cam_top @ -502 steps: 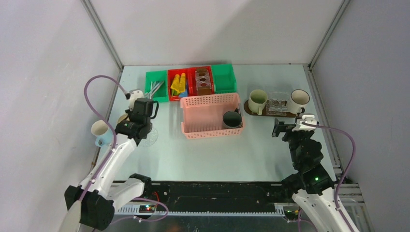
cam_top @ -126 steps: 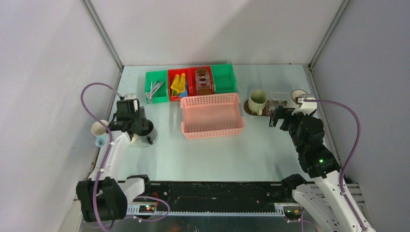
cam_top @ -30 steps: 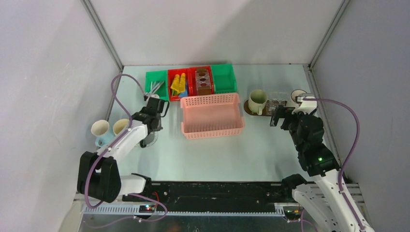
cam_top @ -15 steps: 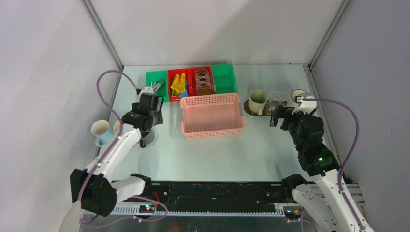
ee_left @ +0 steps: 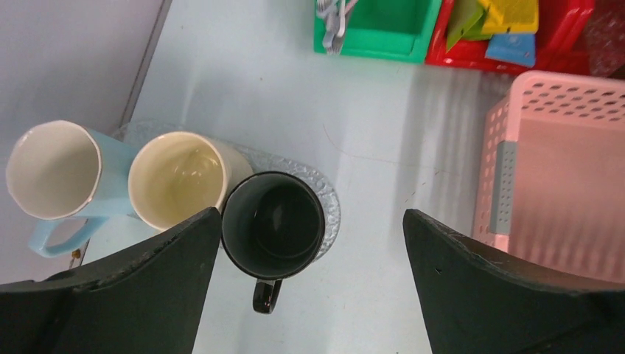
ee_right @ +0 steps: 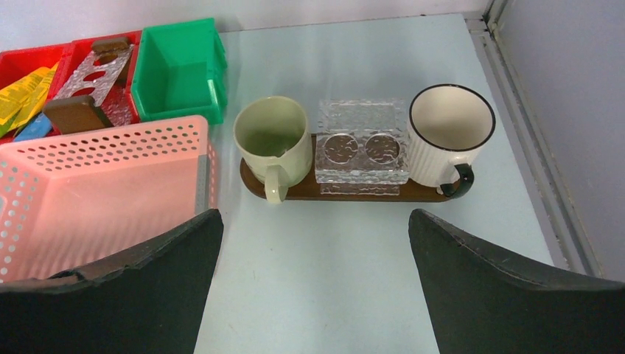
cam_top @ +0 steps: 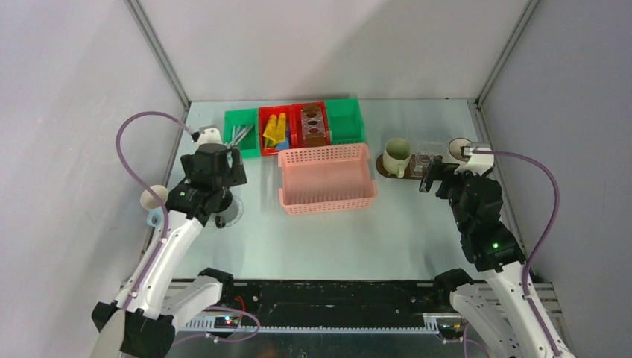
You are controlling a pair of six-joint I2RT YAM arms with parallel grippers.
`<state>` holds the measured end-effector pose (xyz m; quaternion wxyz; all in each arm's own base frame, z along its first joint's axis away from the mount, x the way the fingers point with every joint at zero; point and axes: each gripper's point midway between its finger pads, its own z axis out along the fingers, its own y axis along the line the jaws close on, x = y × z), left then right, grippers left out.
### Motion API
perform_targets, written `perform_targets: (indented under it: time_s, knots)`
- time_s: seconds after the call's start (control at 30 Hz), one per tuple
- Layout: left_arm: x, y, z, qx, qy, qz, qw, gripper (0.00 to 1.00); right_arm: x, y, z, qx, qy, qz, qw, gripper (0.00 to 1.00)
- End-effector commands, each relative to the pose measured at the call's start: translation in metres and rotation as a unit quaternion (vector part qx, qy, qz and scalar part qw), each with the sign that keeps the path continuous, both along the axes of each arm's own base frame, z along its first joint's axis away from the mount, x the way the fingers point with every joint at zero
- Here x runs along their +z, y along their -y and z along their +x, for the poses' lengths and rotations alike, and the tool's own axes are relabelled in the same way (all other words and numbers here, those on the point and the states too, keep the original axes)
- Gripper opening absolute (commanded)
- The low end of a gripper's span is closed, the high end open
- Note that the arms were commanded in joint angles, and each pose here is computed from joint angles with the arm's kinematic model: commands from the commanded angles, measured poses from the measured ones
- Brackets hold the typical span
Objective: Prepare toiletry sets of a toothbrush and toothpaste on the tray
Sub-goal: Pick up the toothpaste holder from the storage box.
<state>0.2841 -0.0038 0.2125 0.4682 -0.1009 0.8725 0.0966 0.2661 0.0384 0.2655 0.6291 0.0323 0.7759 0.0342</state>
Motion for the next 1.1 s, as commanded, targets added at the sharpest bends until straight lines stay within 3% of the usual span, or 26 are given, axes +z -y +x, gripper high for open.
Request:
perform_targets:
  time_s: [0.0, 0.4, 0.67, 1.07]
  knots:
    - [0.05, 0.004, 0.015, -0.01, 0.075, -0.018, 0.997, 1.0, 0.023, 0.012, 0.0, -0.037, 0.03, 0.017, 0.999, 0.99]
    - [0.066, 0.042, 0.085, -0.051, 0.086, -0.065, 0.993, 0.99, 0.008, 0.045, -0.013, -0.103, 0.077, -0.022, 0.991, 0.99]
    - [0.046, 0.056, 0.13, -0.042, 0.08, -0.08, 0.993, 0.97, 0.002, 0.047, -0.017, -0.097, 0.101, -0.042, 0.989, 0.99]
    - [0.007, 0.084, 0.183, -0.015, 0.08, -0.164, 0.983, 0.91, -0.001, 0.048, -0.015, -0.092, 0.113, -0.062, 0.987, 0.99]
